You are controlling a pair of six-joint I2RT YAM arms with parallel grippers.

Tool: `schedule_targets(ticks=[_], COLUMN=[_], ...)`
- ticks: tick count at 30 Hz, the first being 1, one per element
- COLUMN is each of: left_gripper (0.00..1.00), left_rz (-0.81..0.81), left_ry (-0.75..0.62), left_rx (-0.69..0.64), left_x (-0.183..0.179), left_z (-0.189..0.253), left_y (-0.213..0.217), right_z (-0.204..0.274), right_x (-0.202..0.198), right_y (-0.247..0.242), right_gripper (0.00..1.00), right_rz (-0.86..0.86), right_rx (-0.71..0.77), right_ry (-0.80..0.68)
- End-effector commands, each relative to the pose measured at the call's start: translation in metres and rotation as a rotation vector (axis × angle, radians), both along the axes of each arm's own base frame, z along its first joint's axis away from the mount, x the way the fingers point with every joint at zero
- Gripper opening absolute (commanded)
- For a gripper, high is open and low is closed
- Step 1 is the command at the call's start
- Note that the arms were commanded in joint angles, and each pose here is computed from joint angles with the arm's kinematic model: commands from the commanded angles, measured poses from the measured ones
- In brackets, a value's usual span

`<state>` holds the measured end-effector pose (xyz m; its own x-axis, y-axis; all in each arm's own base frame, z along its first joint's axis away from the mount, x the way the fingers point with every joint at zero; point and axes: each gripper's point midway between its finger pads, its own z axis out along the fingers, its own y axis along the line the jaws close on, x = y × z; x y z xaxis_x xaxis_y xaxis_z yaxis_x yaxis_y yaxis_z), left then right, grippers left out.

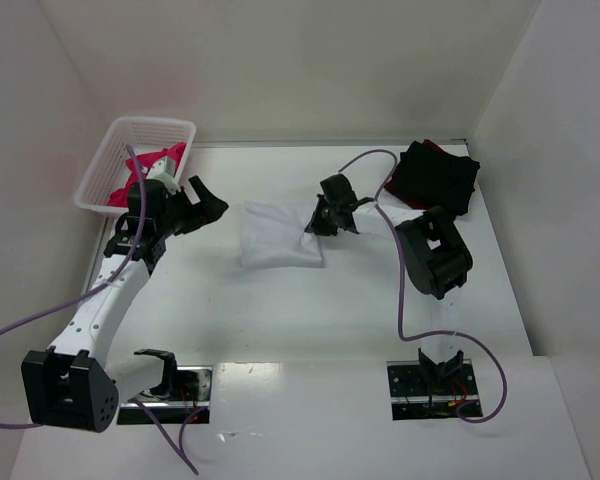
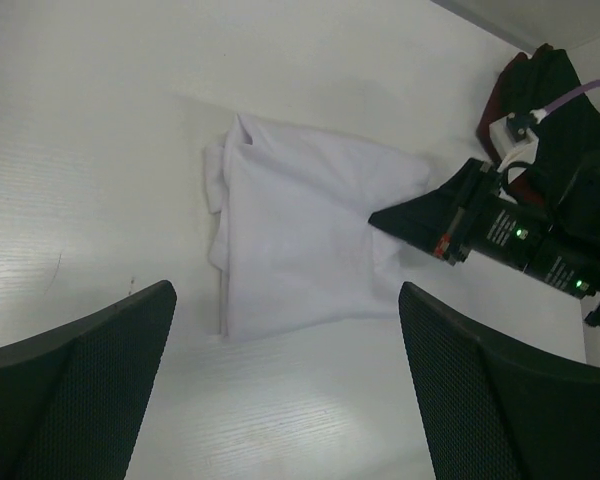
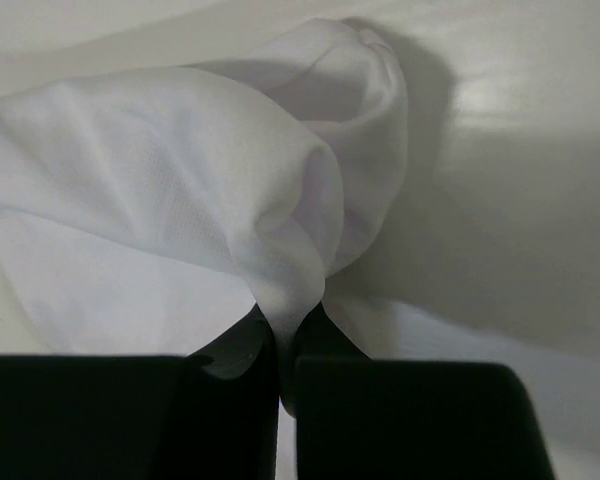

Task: Fold and stack the t-shirts
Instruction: Put the neatly folded tshirt into the corner of the board with the right arm

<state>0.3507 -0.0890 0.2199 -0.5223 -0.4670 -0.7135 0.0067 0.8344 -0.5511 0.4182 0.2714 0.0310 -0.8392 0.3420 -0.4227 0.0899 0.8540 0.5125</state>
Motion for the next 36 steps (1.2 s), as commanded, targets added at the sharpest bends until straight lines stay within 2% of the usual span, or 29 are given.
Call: schedule_targets(ticks=[1,12,18,28,36], left_gripper=[1.00,1.00,1.00,1.00,1.00], left_rz=[-0.033,-0.055,-0.063,-0.096,-0.117], left_ry=[-0.035,-0.012,0.045,0.092,0.109], left_rx=[0.012,0.011,0.029,0.022,0.010], left_x=[-0.007,-0.010,-0.003,0.012,0.018], left_z=[0.008,0.000,-0.013,-0.024,-0.029], left_y=[0.001,-0.002,-0.002,-0.007,-0.012], right_z=[0.040,0.134,0.174,0.219,0.250], right_x=[0.053,0.144,0.174,0.172,0.151], right_y=[-0.043,-0.143,-0.193,-0.317,-0.378], right_gripper=[0.00,0.00,0.00,0.00,0.00], right_rz=[-0.087,-0.169,-0.244,-0.407,-0.490], right_rx=[-0.073,-0.109,-0.115,-0.139,-0.170], right_ry=[-0.104,-0.267,-0.333,-0.384,-0.429])
